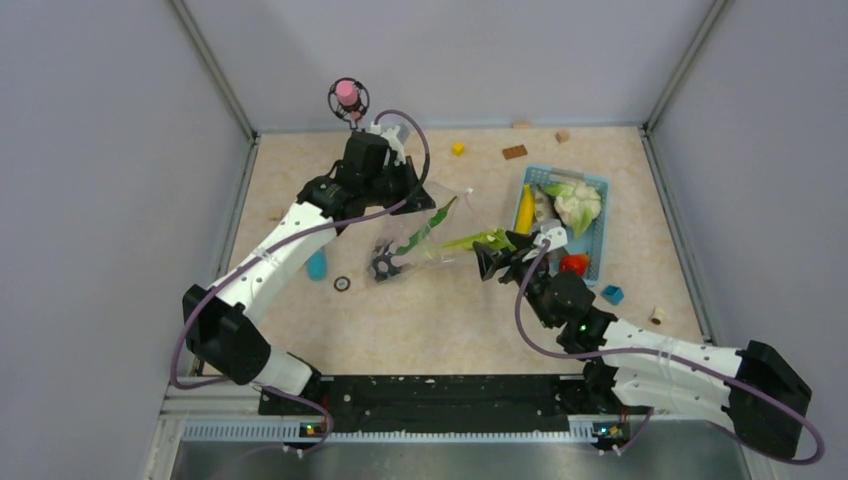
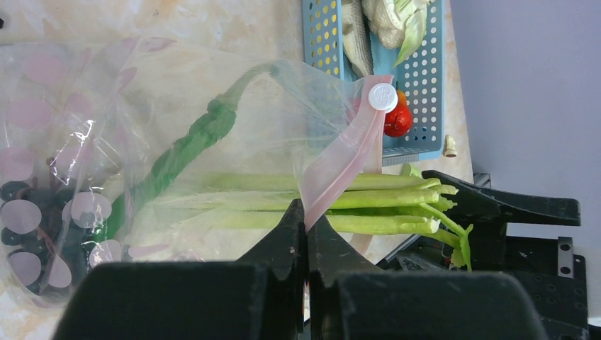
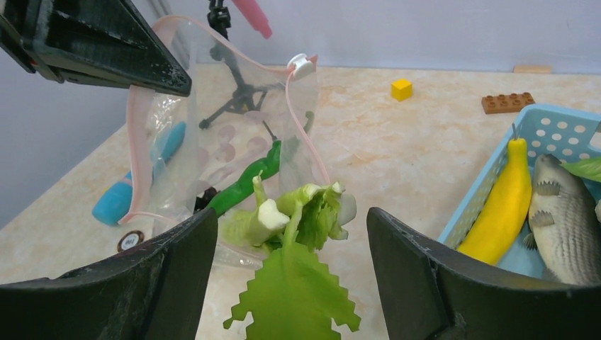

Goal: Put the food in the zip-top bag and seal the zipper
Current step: Adjust the fake vegetable in the zipper food storage bag.

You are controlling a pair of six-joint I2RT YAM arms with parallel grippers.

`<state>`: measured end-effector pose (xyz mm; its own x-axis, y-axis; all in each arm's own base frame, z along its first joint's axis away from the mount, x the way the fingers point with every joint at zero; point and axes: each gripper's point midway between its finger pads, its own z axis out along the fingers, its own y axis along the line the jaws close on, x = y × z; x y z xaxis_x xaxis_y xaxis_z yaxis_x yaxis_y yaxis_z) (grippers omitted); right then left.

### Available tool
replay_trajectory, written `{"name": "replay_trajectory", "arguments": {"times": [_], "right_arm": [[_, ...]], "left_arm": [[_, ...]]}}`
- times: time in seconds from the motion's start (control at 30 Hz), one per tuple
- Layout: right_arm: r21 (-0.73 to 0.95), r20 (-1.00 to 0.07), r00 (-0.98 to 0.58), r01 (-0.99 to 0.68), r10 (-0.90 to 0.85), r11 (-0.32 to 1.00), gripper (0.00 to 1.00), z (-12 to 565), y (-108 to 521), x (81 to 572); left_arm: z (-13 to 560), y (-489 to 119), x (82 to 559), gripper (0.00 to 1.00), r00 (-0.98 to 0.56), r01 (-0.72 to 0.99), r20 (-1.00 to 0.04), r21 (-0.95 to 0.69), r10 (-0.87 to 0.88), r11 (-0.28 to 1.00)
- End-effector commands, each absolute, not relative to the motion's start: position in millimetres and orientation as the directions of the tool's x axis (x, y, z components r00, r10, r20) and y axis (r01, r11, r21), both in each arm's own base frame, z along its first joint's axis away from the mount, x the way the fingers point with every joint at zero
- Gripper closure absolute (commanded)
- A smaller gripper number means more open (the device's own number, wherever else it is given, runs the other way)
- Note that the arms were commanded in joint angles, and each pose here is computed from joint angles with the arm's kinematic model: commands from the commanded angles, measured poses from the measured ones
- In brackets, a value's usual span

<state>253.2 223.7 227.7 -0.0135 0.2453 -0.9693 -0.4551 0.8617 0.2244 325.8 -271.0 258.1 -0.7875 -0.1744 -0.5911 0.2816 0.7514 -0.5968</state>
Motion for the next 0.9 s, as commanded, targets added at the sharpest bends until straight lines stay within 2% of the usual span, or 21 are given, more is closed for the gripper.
{"name": "replay_trajectory", "arguments": {"times": [0.0,0.13,0.37,0.4,0.53,0.63,0.77,0.87], "right_arm": [[0.288,-0.944,0.015,-0.451,0.33,0.845,0.24,252.7,230.2,257.1],[0.342,-0.926,0.02,-0.38,0.377,0.86,0.25,253.1,218.5,262.9],[0.343,-0.933,-0.016,-0.346,0.36,0.874,0.38,239.6,227.0,272.2],[0.348,-0.931,-0.017,-0.35,0.365,0.87,0.43,240.8,229.6,273.3],[0.35,-0.928,-0.017,-0.386,0.373,0.854,0.76,248.1,241.5,274.7],[0.35,-0.925,-0.009,-0.409,0.38,0.843,0.93,258.5,246.5,274.5],[0.331,-0.927,-0.008,-0.491,0.376,0.806,1.0,277.2,260.1,267.7],[0.295,-0.932,0.003,-0.576,0.363,0.763,1.0,294.6,274.0,259.4]], "left_arm": [[277.9,-274.7,332.3,1.0,-0.753,0.321,-0.627,-0.613,-0.197,0.722],[278.6,-274.8,332.4,1.0,-0.752,0.323,-0.629,-0.613,-0.198,0.721],[276.0,-276.8,331.6,1.0,-0.759,0.322,-0.62,-0.622,-0.198,0.714],[275.9,-277.0,331.5,1.0,-0.76,0.322,-0.62,-0.622,-0.198,0.713],[275.3,-276.3,330.9,1.0,-0.76,0.322,-0.619,-0.623,-0.198,0.713],[273.8,-276.3,329.7,1.0,-0.761,0.325,-0.62,-0.62,-0.192,0.714],[271.3,-277.4,326.8,1.0,-0.764,0.34,-0.62,-0.621,-0.177,0.707],[271.2,-280.0,323.0,1.0,-0.761,0.368,-0.63,-0.618,-0.157,0.694]]}}
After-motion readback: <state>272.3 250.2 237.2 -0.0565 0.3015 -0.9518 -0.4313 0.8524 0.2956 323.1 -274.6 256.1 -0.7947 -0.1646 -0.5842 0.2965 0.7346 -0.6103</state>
